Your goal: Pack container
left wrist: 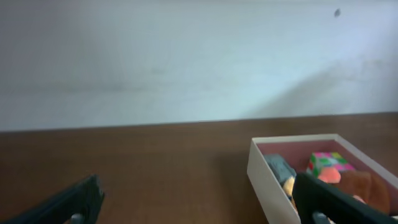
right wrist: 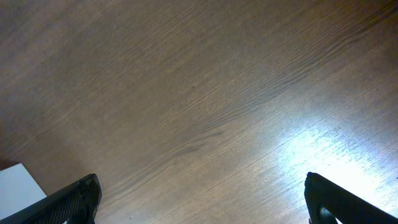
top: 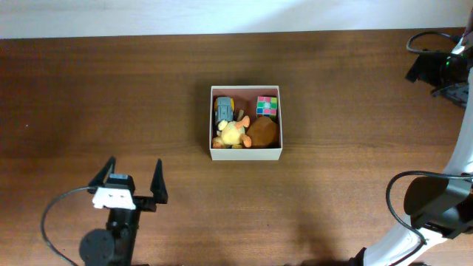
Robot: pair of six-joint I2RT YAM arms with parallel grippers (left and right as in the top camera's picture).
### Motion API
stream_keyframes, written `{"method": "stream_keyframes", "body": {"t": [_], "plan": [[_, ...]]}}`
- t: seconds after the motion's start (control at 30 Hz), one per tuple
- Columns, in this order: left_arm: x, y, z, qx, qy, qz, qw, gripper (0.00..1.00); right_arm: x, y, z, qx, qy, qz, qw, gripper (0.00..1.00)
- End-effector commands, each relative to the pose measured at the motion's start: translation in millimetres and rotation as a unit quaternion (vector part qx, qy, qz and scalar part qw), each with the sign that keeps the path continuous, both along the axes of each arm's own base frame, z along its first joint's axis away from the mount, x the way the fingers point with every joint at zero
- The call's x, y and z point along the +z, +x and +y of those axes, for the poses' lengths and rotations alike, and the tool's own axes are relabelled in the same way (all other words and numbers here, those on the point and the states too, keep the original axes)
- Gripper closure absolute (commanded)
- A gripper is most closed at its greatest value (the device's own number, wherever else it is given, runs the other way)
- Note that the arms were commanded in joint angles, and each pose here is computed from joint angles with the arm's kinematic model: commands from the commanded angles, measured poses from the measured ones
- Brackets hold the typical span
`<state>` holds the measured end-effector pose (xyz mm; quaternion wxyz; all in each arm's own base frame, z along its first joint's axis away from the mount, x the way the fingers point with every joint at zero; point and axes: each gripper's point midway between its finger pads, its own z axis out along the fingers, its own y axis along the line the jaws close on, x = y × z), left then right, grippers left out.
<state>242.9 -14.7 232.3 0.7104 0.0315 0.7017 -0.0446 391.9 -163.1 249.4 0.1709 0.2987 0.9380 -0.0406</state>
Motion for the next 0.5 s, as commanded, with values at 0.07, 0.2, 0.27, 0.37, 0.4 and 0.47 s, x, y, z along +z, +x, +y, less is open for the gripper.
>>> {"method": "stream_keyframes", "body": {"t": [0.07,0.2,0.27,0.37,0.4,0.47], "plan": [[-19.6,-2.4,-12.9,-0.038,0.01,-0.042,0.998,0.01,-0.2,-0.1,-1.6,-0.006,0.001,-0.001,1.0,0.01],[-24.4,-2.2,-14.2,-0.042,0.011,-0.052,0.998,0.01,-0.2,-0.1,-1.6,-0.006,0.001,-0.001,1.0,0.01],[-24.9,-2.1,-14.2,-0.042,0.011,-0.052,0.998,0.01,-0.2,-0.1,-1.6,-0.006,0.001,-0.001,1.0,0.01],[-28.5,-1.5,-14.2,-0.042,0.011,-0.048,0.998,0.01,-0.2,-0.1,-1.6,-0.006,0.001,-0.001,1.0,0.01],[-32.5,-0.8,-14.2,-0.042,0.011,-0.044,0.998,0.01,-0.2,-0.1,-1.6,-0.006,0.001,-0.001,1.0,0.01],[-43.7,0.1,-14.0,-0.042,0.009,-0.021,0.999,0.01,-0.2,-0.1,-1.6,-0.006,0.001,-0.001,1.0,0.01]]}}
